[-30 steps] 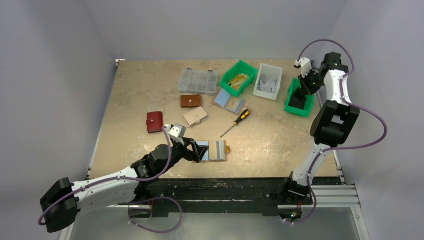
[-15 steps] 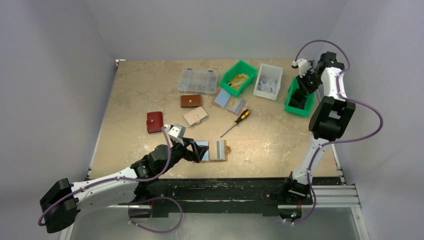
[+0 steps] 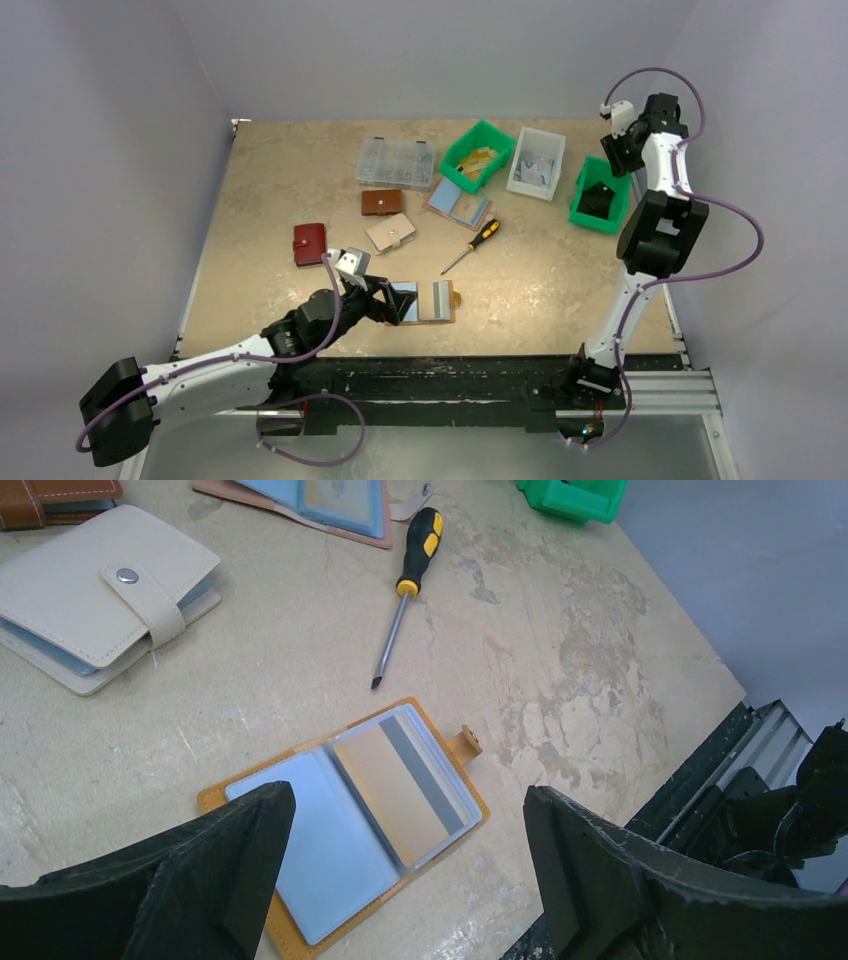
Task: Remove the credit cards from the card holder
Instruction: Place the credit card in the storage box, then remove the credit card from the card holder.
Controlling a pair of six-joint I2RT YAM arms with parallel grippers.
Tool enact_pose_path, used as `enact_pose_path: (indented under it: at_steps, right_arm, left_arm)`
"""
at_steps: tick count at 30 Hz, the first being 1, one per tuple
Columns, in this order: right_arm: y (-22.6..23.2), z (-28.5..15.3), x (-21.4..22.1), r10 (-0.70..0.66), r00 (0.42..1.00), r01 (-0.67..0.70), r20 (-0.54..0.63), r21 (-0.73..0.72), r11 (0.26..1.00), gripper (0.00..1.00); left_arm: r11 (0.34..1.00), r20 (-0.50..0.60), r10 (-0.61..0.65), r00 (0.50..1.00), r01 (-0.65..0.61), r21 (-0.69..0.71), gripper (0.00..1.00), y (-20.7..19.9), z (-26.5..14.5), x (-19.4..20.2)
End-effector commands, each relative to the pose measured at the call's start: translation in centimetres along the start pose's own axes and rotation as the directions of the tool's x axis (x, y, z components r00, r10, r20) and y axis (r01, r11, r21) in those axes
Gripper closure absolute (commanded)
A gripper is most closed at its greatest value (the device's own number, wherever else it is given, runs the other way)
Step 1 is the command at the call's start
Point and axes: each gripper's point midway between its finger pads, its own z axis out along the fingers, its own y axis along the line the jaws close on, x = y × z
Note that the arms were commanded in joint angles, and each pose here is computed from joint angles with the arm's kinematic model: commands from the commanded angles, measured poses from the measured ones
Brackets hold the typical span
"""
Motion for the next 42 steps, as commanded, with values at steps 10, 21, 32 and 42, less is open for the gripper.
enact_pose_path:
  at_steps: [10,21,32,42]
  right_arm:
    - [14.0,-10.5,-4.5,-0.122,0.921,0.234,0.371,-0.275,0.933,0.46]
    - [34.1,-20.9,-3.7,0.116,0.819,0.441,0.562,-0.747,0.497,0.58]
    - [46.5,-18.3,1.3,-0.096,0.897,0.434,0.431,-0.821,0.371,0.71]
    - [50.3,-16.2,4.0,-0.242,0.884,0.464,0.401,-0.819,0.338,0.77]
  left_arm:
    - [0.991,-0.069,-0.133,0.989,0.132,-0.013,0.01,-1.1,1.3,0.8]
    - [0.961,-0.159,-0.256,0.954,0.268,0.063,0.12,-3.6,2.5,2.5]
    - [0.932,-0.151,-0.349,0.925,0.359,0.043,0.17,-1.9,2.7,3.1]
    - [0.915,-0.144,-0.395,0.907,0.403,0.028,0.43,-0.6,3.0,3.5]
